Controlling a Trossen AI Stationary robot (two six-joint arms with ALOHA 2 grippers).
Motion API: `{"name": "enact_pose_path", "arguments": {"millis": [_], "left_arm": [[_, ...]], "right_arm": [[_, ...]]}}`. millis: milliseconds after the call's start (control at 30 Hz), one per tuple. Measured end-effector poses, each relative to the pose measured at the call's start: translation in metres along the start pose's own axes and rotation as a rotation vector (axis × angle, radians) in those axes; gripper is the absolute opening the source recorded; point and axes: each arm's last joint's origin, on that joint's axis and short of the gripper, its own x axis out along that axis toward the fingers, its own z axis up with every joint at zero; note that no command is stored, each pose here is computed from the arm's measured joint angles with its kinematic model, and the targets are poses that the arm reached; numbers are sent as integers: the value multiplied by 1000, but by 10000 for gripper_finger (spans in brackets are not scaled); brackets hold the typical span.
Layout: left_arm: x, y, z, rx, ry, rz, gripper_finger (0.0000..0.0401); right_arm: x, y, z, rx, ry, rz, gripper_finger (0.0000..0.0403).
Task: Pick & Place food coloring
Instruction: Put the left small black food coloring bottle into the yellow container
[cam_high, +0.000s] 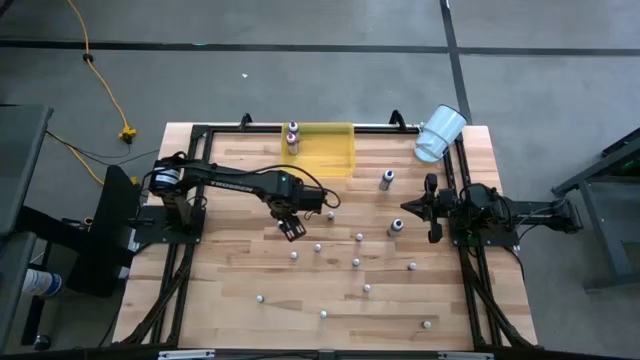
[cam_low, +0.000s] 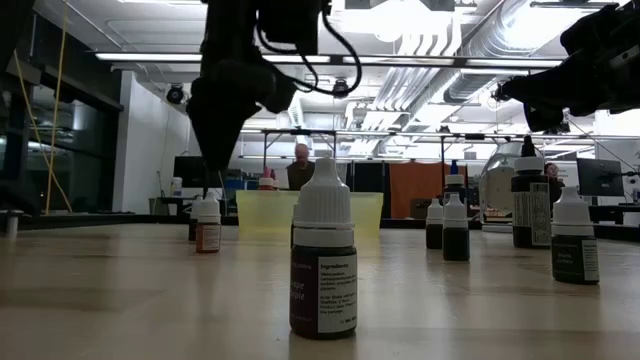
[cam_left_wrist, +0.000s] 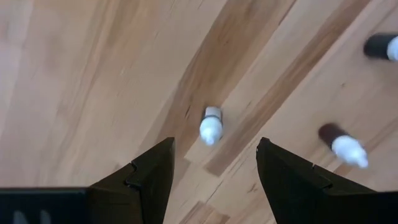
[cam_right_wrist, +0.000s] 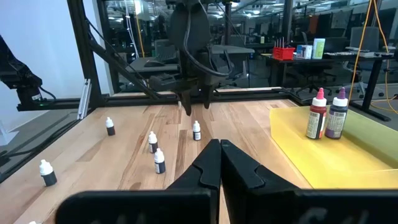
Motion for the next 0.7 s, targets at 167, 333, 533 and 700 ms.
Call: {"name": "enact_pose_path", "arguments": {"millis": [167,333,533,700], "left_arm": [[11,-1,-3,-15,15,-10,214],[22,-1,-7,-16,32,-28,214],[34,-1,-9,-19,31,-45,214],[42,0,-12,-17,32,-48,214]], "right_arm": [[0,0,0,0,0,0,0],[0,0,0,0,0,0,0],[0,0,0,0,1,-1,0],[0,0,0,0,0,0,0]]}}
